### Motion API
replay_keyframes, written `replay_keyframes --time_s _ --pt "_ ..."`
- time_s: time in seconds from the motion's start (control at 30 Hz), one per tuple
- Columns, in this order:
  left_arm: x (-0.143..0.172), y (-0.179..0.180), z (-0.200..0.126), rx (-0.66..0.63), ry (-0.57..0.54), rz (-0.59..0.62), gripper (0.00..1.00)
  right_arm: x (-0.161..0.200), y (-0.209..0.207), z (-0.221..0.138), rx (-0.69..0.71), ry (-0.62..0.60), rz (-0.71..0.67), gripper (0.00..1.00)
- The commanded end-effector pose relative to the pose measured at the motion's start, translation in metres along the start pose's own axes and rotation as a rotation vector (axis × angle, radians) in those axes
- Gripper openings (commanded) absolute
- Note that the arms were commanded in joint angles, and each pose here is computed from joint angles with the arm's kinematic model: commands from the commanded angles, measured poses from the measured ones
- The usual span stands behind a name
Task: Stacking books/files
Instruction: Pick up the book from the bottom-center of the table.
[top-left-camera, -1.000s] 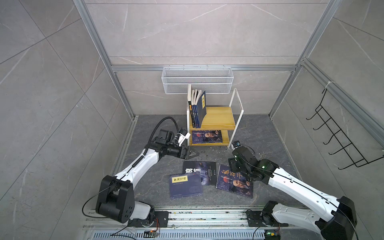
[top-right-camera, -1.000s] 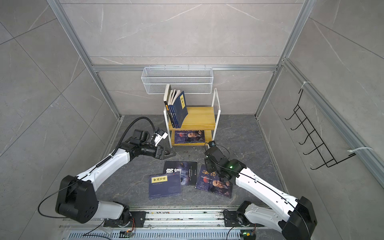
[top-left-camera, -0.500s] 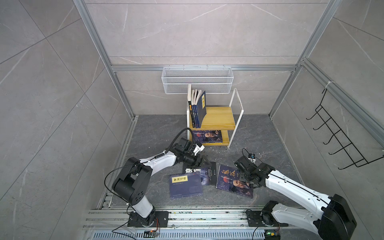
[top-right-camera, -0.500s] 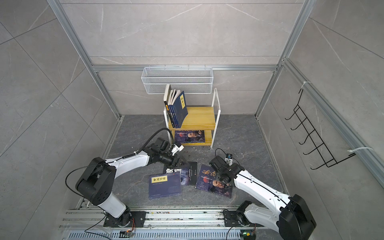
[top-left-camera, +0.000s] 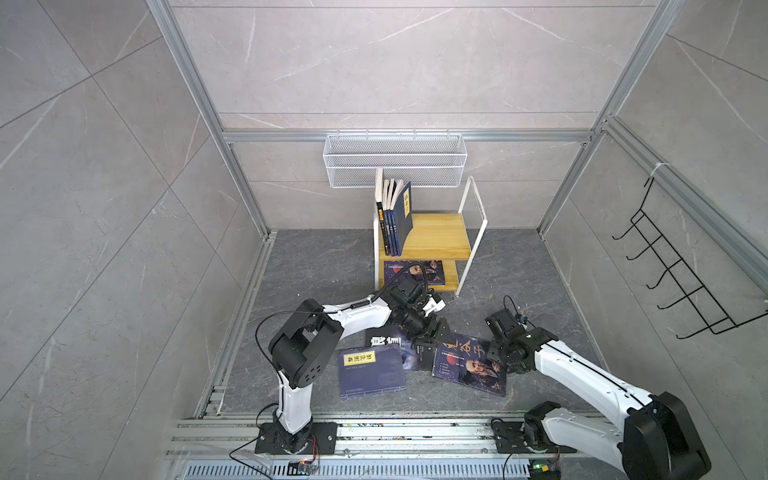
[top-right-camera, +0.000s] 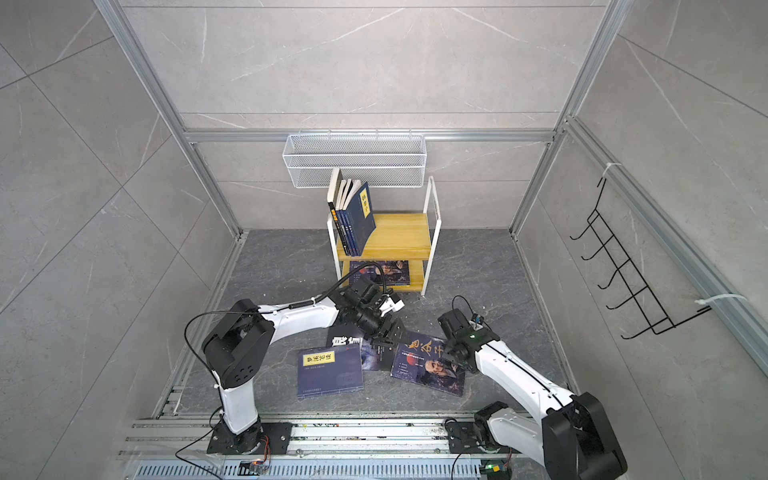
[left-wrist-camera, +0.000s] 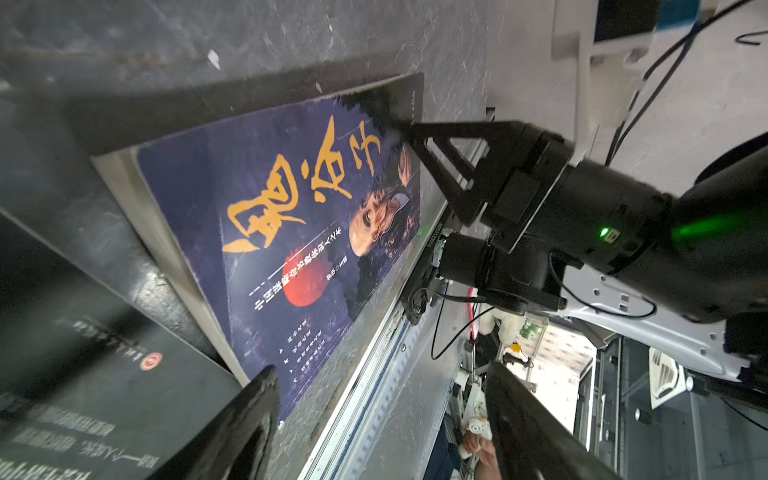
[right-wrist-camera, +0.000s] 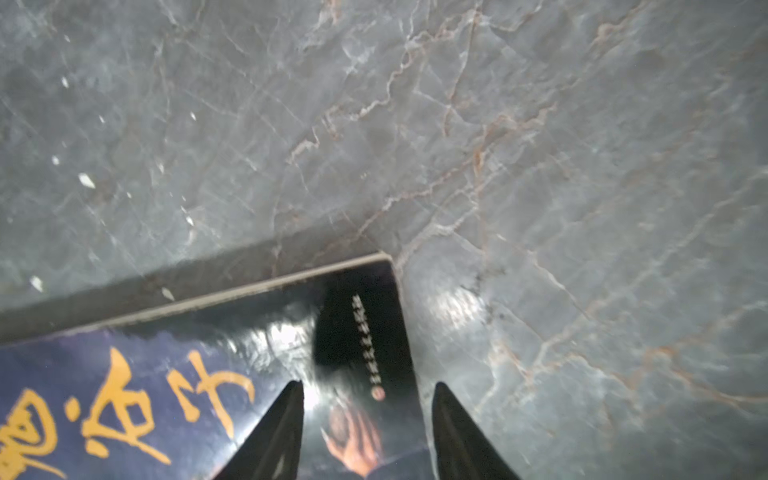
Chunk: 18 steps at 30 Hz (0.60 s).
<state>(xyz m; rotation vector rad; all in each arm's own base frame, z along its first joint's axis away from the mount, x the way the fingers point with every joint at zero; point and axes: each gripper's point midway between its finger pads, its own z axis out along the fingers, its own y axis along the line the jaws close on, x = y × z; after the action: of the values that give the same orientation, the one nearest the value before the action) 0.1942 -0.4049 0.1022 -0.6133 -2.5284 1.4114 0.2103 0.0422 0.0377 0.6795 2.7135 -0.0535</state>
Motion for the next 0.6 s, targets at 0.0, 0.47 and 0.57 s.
replay_keyframes --time_s 0.0,0.47,0.57 --pt "0.012 0.013 0.006 -0.036 0.047 -0.096 0.75 0.004 0.007 0.014 -0.051 0.044 -0.004 0.49" --pt "0.045 0.022 -0.005 -0.078 0.067 -0.126 0.74 0.013 0.004 0.026 -0.087 0.108 0.058 0.46" --pt "0.047 0.019 0.001 -0.046 0.094 -0.141 0.73 0.014 0.005 0.027 -0.084 0.123 0.058 0.46"
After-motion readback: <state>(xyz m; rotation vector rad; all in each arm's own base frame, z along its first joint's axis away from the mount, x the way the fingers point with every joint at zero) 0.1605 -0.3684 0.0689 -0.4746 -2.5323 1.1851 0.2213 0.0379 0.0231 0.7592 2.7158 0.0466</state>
